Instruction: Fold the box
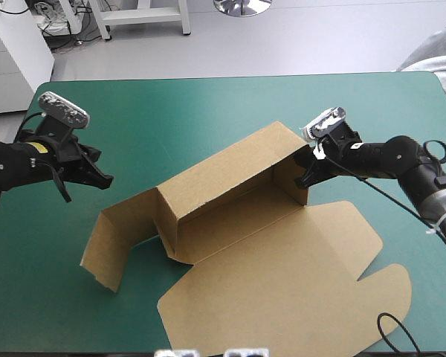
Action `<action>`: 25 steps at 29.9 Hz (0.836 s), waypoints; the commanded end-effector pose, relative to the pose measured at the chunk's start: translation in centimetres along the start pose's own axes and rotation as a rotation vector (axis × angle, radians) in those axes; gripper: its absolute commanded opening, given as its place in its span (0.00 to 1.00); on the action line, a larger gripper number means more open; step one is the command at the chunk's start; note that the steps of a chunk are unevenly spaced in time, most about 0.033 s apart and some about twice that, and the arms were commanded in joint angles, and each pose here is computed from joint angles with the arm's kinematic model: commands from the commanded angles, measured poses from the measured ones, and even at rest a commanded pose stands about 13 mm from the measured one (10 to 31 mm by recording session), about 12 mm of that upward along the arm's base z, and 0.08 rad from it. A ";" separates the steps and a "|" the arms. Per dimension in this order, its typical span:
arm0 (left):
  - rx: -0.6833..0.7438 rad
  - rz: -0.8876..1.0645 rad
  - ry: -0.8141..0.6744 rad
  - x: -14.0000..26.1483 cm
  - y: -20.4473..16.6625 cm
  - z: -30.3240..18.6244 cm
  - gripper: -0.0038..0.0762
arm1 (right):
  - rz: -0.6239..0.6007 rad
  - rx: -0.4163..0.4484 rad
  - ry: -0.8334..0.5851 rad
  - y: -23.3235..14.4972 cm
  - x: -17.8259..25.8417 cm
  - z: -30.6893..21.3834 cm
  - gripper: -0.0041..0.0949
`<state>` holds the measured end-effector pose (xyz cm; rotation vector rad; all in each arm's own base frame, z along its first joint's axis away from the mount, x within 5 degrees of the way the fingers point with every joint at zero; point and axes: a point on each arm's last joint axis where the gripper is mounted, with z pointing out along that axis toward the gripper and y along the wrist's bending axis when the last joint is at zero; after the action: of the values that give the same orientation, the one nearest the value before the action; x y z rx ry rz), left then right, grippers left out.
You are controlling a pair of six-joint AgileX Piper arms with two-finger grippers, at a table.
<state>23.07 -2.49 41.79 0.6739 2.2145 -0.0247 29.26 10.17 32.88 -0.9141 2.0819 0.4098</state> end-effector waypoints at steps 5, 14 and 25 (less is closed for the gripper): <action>-0.115 -0.152 -0.108 -0.3 2.4 -2.1 0.06 | 0.114 -0.034 0.159 -0.1 -2.2 -2.6 0.02; -0.138 -0.189 -0.131 -0.4 2.6 -2.2 0.05 | 0.284 -0.042 0.352 -3.7 -2.8 2.6 0.02; -0.123 -0.189 -0.110 -0.3 2.5 -2.1 0.05 | 0.354 -0.048 0.359 -7.1 -4.9 7.3 0.03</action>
<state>23.43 0.22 42.02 0.4177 2.2408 -0.0158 40.73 11.49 32.38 -0.6415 2.5188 0.4818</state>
